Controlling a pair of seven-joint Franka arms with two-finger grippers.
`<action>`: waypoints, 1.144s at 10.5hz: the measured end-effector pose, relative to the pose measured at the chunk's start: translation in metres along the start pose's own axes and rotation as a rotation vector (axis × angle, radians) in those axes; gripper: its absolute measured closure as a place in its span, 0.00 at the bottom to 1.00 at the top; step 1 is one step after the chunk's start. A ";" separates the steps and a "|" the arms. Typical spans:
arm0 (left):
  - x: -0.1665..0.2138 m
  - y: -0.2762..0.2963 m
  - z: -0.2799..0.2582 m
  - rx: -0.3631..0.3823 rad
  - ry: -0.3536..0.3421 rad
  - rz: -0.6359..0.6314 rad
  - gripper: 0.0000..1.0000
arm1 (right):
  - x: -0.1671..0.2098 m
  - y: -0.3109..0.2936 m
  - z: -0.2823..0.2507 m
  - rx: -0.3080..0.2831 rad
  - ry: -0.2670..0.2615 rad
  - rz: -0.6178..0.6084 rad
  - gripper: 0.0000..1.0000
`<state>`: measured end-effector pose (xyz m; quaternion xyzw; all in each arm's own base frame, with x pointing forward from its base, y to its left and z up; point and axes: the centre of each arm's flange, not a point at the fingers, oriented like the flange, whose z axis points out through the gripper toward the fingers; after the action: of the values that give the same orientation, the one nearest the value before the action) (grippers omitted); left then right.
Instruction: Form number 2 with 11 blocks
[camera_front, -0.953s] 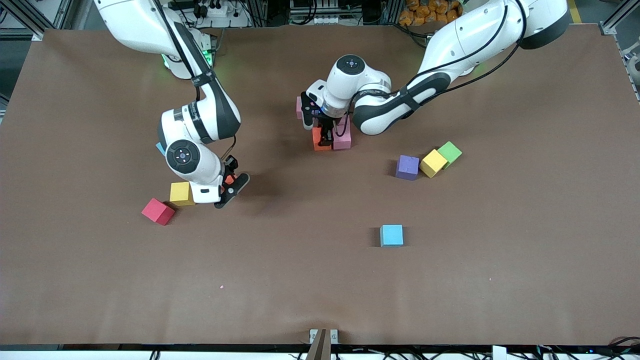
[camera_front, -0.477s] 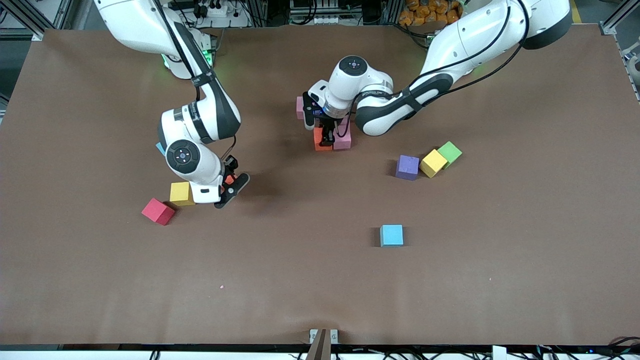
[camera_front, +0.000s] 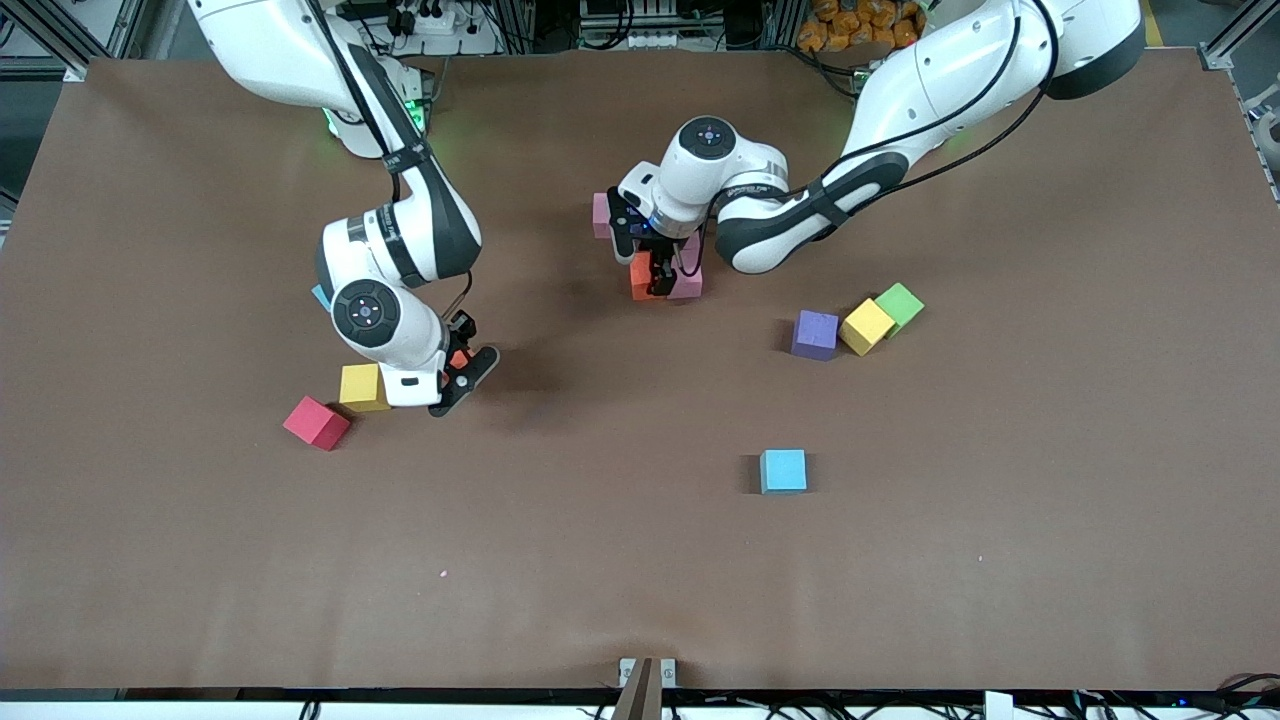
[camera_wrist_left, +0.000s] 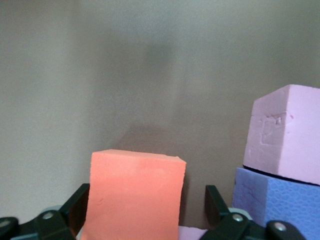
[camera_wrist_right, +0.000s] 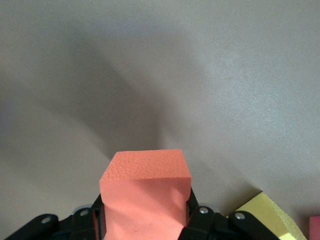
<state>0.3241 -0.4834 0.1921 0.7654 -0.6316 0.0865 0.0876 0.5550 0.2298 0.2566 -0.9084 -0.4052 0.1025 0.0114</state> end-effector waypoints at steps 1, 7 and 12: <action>0.001 0.000 -0.001 -0.001 0.002 -0.001 0.00 | 0.000 0.000 0.000 0.000 0.000 -0.001 0.41; 0.008 0.004 -0.010 -0.024 0.018 -0.026 0.00 | 0.001 -0.003 0.000 0.001 0.000 -0.005 0.41; 0.009 -0.015 -0.031 -0.020 0.046 -0.025 0.00 | 0.002 -0.005 0.000 0.001 -0.001 -0.009 0.41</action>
<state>0.3397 -0.4817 0.2242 0.7701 -0.6207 0.0968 0.1107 0.5527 0.2347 0.2563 -0.9065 -0.4092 0.1032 0.0121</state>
